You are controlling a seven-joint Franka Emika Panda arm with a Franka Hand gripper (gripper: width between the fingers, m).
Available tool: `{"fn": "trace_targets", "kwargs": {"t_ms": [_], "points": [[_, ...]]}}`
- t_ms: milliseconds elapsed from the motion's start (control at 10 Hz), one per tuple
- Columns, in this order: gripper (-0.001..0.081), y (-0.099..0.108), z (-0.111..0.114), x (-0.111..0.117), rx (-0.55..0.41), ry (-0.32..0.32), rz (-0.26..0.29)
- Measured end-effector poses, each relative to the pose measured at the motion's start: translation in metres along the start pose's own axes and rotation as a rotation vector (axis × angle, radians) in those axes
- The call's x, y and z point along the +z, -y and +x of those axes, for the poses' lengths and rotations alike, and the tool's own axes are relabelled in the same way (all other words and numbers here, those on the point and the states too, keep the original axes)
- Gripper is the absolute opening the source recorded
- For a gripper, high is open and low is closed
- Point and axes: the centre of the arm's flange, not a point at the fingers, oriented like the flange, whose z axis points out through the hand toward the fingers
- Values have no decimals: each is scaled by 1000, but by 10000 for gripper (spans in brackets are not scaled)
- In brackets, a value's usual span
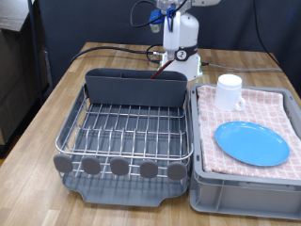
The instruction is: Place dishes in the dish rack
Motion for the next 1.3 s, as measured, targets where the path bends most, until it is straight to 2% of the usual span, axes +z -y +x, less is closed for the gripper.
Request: {"fn": "trace_targets", "kwargs": {"t_ms": [300,600,800,1100,1300], "points": [[803,-8,-45,-29,-148,-45,71],[803,-19,-92,-48,-297,-45,113],[803,-26,-123,-57,-354,-39,131],[803,-35,-166,-69,-372,24,103],[803,-37,-191,-69,-386,57,92]]}}
